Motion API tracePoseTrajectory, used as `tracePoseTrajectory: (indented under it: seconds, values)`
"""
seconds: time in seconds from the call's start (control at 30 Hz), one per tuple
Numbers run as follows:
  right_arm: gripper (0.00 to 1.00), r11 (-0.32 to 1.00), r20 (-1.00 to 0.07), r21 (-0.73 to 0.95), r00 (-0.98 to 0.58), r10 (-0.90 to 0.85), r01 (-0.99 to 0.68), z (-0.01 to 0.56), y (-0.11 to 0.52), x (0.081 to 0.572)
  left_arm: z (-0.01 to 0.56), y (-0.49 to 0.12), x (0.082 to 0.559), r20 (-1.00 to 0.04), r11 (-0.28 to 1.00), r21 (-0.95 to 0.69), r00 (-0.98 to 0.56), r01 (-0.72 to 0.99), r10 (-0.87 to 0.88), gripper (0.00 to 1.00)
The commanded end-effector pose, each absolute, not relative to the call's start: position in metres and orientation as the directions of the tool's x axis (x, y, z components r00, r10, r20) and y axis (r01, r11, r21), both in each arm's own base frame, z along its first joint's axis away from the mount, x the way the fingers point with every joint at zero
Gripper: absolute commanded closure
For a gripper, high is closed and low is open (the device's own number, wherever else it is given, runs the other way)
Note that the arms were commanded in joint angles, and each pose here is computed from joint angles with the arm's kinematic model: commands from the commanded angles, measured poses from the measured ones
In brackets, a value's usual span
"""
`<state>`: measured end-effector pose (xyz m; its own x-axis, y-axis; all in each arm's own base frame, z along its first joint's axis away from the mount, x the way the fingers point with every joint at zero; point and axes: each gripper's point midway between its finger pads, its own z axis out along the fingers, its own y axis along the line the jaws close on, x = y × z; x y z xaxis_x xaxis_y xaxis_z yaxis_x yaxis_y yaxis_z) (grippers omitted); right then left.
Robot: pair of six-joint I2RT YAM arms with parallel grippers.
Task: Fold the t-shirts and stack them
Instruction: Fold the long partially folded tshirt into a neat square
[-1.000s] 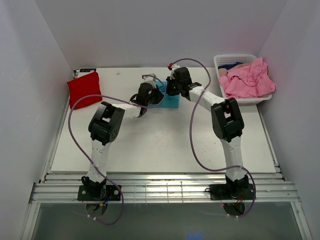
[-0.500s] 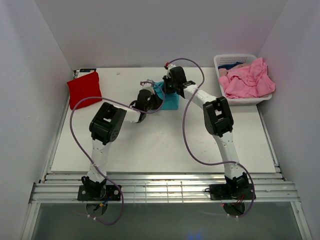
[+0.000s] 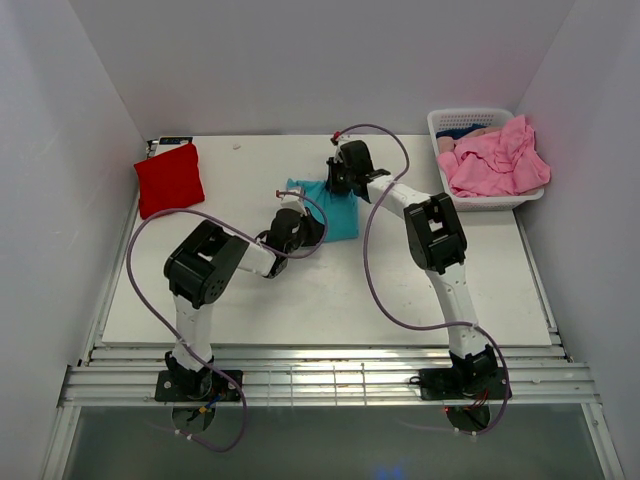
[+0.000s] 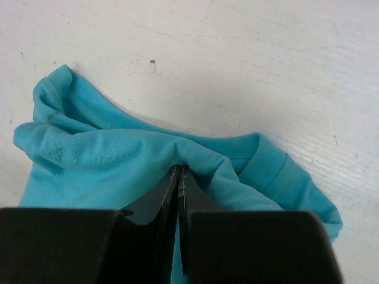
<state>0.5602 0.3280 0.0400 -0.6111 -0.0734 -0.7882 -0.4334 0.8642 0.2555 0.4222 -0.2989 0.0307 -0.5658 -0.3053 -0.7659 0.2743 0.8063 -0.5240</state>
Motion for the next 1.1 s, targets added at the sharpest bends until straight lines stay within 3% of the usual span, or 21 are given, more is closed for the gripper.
tracePoseTrajectory:
  seconds: [0.0,0.2,0.3,0.43,0.53,0.57,0.7,0.73,0.77,0.9,1.07]
  values:
    - [0.92,0.875,-0.856,0.241,-0.517,-0.012,-0.420,0.088,0.320,0.576,-0.032,-0.293,0.349,-0.645,0.845,-0.490,-0.741,0.214,-0.186,1.00]
    - [0.92,0.849,-0.888,0.255,-0.459,0.017,-0.463,0.113,0.317,0.549,-0.010,-0.298,0.334,-0.674,0.827,-0.499,-0.716,0.260,-0.182,1.00]
    - [0.92,0.840,-0.922,0.237,-0.386,0.036,-0.488,0.166,0.311,0.537,0.034,-0.292,0.348,-0.753,0.838,-0.463,-0.627,0.289,-0.200,1.00]
    - [0.79,0.834,-0.959,0.185,-0.282,0.036,-0.519,0.227,0.300,0.518,0.133,-0.290,0.379,-0.864,0.859,-0.390,-0.453,0.331,-0.218,1.00]
    - [0.75,0.834,-0.975,0.154,-0.220,0.041,-0.529,0.263,0.287,0.492,0.198,-0.285,0.403,-0.915,0.889,-0.330,-0.339,0.319,-0.218,1.00]
    - [0.76,0.835,-0.975,0.150,-0.218,0.036,-0.530,0.266,0.283,0.485,0.221,-0.281,0.405,-0.932,0.897,-0.306,-0.291,0.319,-0.214,0.98]
    - [0.86,0.827,-0.953,0.175,-0.302,0.007,-0.533,0.255,0.273,0.447,0.256,-0.260,0.411,-0.958,0.933,-0.244,-0.217,0.266,-0.189,0.71]
    - [0.92,0.822,-0.938,0.190,-0.346,-0.009,-0.537,0.242,0.275,0.438,0.256,-0.257,0.413,-0.958,0.937,-0.238,-0.222,0.254,-0.183,0.46]
    - [0.92,0.818,-0.928,0.201,-0.373,-0.017,-0.539,0.234,0.275,0.431,0.251,-0.253,0.415,-0.954,0.941,-0.232,-0.246,0.246,-0.171,0.37]
    - [0.92,0.789,-0.863,0.264,-0.501,-0.063,-0.555,0.180,0.287,0.402,0.194,-0.232,0.424,-0.890,0.955,-0.238,-0.433,0.178,-0.141,0.35]
    - [0.92,0.781,-0.795,0.301,-0.597,-0.112,-0.547,0.123,0.297,0.379,0.171,-0.221,0.420,-0.854,0.941,-0.288,-0.493,0.178,-0.169,0.32]
